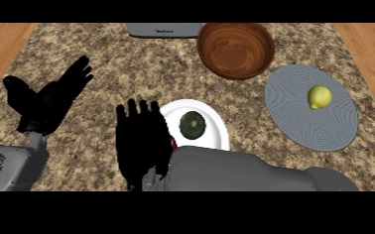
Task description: Pick the can from the plate and place it in the bowl
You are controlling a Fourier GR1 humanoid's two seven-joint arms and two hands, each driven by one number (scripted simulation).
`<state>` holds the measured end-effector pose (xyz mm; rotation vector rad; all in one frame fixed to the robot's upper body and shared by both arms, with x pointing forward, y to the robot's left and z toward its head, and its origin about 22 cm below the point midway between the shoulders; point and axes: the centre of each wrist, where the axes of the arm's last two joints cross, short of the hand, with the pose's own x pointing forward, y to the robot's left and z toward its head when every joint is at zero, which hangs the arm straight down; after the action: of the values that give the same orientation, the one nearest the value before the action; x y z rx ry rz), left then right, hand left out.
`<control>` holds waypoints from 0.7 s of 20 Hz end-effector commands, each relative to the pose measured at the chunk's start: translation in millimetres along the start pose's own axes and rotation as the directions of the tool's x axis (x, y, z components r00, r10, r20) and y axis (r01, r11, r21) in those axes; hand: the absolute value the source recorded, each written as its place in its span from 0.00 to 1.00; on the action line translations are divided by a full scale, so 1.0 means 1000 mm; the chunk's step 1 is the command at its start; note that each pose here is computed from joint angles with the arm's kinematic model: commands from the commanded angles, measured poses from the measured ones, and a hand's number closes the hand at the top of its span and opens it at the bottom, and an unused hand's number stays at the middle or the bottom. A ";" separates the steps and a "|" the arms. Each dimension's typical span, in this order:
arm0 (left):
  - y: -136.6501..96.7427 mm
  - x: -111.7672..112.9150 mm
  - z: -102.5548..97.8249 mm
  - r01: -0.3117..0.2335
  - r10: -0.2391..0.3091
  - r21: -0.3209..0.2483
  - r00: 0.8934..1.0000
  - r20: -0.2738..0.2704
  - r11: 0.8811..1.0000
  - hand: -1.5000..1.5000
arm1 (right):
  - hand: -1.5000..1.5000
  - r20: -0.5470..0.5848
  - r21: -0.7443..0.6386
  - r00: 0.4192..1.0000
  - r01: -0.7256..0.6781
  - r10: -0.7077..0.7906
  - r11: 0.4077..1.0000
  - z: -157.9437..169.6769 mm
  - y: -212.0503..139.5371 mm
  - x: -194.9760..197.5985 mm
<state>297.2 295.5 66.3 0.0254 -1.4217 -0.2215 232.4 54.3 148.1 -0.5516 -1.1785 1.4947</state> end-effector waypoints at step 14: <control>0.009 0.006 0.003 0.011 -0.011 0.000 1.000 0.004 1.000 0.50 | 0.00 -0.211 0.071 0.978 0.020 -0.005 0.997 -0.022 0.030 -0.007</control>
<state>293.9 294.2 61.5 0.0182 -1.4180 -0.2200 248.3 53.1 110.6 -0.5741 -1.0703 1.4868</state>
